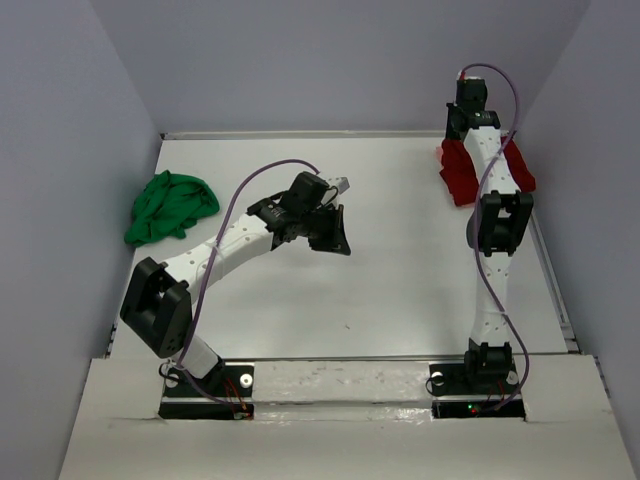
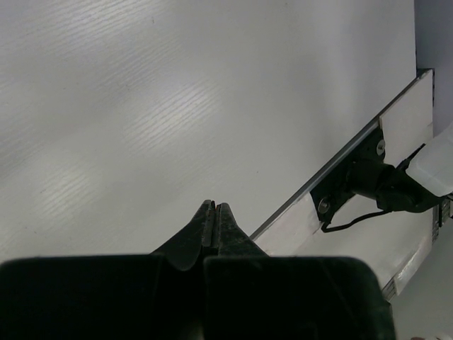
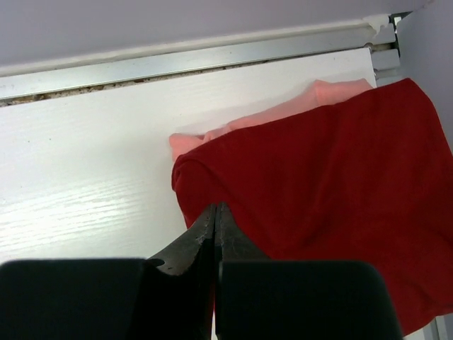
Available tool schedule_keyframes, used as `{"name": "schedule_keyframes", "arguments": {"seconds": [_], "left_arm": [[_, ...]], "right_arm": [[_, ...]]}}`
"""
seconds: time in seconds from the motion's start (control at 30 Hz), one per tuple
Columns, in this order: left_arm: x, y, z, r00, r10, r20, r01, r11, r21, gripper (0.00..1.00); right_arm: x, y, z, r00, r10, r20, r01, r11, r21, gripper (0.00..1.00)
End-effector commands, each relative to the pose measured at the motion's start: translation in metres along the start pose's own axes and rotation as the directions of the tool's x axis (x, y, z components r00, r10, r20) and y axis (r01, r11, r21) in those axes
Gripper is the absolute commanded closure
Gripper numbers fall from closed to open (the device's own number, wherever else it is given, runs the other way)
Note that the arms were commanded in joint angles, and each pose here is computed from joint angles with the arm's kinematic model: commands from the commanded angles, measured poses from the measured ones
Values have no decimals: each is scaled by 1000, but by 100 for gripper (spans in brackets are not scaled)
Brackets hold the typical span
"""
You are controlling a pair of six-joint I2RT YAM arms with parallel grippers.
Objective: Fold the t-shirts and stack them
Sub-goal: Neatly place the folded tshirt to the corner
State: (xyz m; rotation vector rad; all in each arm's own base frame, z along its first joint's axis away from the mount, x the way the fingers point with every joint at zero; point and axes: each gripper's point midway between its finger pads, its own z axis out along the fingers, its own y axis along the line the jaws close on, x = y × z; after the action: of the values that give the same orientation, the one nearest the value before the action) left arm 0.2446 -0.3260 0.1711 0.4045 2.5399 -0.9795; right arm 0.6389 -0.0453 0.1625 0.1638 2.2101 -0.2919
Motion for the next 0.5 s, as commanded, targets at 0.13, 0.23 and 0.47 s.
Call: {"name": "schedule_keyframes", "arguments": {"seconds": [0.13,0.23,0.47], "left_arm": [[-1,-4,2,1000,26,-11,-26,1000,16,100],[-1,-3,3,1000,27,-13,-27,999,17,100],[2,-1,5,999,24,-24,-24,1000,9,100]], "right_arm": [[-2,4,6,1000,-14,21,14,1000,-5,100],[8,7,11,1000,-17,7,17,1000,-12,100],[40,21,37,998,-35,-54,32,998,-52,100]]}}
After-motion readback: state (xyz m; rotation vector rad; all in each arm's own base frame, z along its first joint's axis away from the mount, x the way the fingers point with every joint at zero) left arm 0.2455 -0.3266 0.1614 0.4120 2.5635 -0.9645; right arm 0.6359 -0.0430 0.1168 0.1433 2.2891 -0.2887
